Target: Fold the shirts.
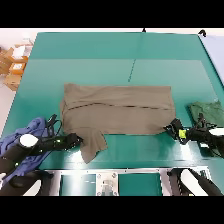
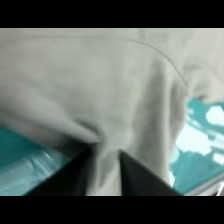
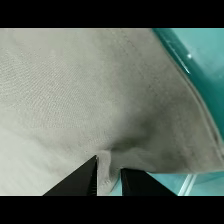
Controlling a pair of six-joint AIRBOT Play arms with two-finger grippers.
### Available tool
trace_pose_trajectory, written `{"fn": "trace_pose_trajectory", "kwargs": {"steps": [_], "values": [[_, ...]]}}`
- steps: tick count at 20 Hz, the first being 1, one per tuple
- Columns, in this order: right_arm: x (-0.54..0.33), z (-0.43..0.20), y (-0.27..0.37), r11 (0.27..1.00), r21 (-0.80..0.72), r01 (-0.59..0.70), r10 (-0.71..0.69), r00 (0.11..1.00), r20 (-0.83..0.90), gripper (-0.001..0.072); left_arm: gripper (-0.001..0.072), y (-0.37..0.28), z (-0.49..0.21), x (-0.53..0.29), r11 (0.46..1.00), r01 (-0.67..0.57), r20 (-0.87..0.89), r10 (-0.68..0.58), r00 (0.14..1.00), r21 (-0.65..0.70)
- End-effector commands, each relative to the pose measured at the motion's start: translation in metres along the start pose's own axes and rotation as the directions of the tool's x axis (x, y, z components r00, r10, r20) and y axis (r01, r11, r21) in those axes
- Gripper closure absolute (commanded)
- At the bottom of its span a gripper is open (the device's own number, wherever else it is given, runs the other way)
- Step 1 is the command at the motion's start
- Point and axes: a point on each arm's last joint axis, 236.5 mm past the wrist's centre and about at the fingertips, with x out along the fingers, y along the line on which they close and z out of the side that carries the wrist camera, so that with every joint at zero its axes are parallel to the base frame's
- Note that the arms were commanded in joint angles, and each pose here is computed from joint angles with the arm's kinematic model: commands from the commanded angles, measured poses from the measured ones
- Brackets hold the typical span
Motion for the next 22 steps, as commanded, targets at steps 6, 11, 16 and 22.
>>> {"fn": "trace_pose_trajectory", "kwargs": {"steps": [6, 11, 16, 22], "values": [[0.0, -0.005, 0.001, 0.999, -0.043, -0.002, 0.001, 1.0, -0.024, 0.0426, 0.0447, 0.03, -0.042, -0.059, 0.948, -0.285, -0.233, 0.311, 0.921, 0.14], [-0.001, -0.005, 0.001, 0.999, -0.045, -0.002, 0.001, 1.0, -0.023, 0.0425, -0.0013, 0.032, -0.022, -0.043, 0.974, -0.218, -0.003, 0.218, 0.976, -0.055], [-0.001, -0.005, 0.001, 0.998, -0.068, -0.003, 0.001, 1.0, -0.022, 0.0426, -0.0013, 0.034, 0.0, -0.012, 0.964, -0.019, 0.173, 0.067, 0.983, -0.264], [0.0, -0.005, 0.001, 0.998, -0.067, -0.002, 0.001, 1.0, -0.02, 0.0419, 0.0076, 0.023, 0.001, -0.001, 0.917, 0.162, 0.243, -0.074, 0.967, -0.365]]}}
